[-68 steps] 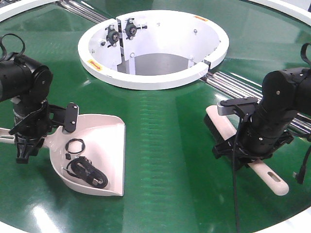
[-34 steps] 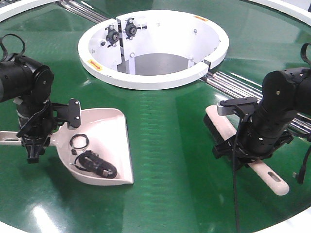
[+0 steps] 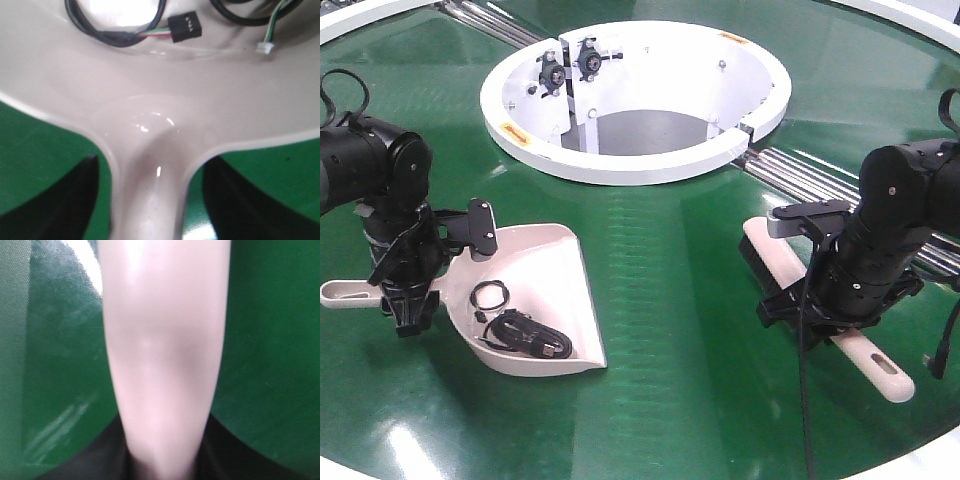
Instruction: Clean and inspect green conveyor with broom and dustpan
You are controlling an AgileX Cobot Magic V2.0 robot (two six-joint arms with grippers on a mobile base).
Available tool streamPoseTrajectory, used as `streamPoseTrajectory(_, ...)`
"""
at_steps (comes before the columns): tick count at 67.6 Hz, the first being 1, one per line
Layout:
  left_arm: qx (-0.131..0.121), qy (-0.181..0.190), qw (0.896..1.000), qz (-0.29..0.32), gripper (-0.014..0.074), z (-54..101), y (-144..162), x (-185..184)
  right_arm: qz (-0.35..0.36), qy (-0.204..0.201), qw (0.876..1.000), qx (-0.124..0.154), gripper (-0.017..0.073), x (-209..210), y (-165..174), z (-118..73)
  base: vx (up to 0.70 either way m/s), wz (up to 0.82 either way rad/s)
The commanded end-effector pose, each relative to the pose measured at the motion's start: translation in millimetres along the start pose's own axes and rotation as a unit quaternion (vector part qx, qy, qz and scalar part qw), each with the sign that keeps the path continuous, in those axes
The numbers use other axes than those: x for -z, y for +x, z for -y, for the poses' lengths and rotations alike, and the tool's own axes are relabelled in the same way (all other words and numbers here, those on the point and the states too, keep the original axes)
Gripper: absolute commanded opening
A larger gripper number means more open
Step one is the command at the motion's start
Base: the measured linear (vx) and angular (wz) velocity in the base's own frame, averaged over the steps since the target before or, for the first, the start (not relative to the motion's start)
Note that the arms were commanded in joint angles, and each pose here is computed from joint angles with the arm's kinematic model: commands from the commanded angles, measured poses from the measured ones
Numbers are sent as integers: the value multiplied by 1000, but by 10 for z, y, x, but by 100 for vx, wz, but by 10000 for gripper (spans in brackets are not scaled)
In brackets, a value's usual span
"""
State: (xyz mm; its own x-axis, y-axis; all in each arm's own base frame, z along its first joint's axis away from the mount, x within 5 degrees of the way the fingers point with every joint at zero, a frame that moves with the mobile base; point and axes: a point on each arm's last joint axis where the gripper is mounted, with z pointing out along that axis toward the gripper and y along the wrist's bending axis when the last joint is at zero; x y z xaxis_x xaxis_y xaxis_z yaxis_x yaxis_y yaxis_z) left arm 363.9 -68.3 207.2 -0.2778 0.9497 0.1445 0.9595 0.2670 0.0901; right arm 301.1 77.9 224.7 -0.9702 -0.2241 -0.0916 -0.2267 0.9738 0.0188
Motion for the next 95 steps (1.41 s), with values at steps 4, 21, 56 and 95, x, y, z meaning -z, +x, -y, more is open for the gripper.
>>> streamPoseTrajectory(4,14,-16,1000,20,558,36,26,272,43,3,999,2,-1,190,-29,22,0,0)
streamPoseTrajectory(21,41,14,998,44,566,135,32,391,-14,9,1000,-9,55,-80,-66,35,0,0)
streamPoseTrajectory(56,164,-14,979,120,565,319,152,913,12,5,1000,-8,581,-105,-125,29,0,0)
streamPoseTrajectory(95,335,-17,901,276,565,773,383,1683,297,13,955,10,550,1232,458,32,0,0)
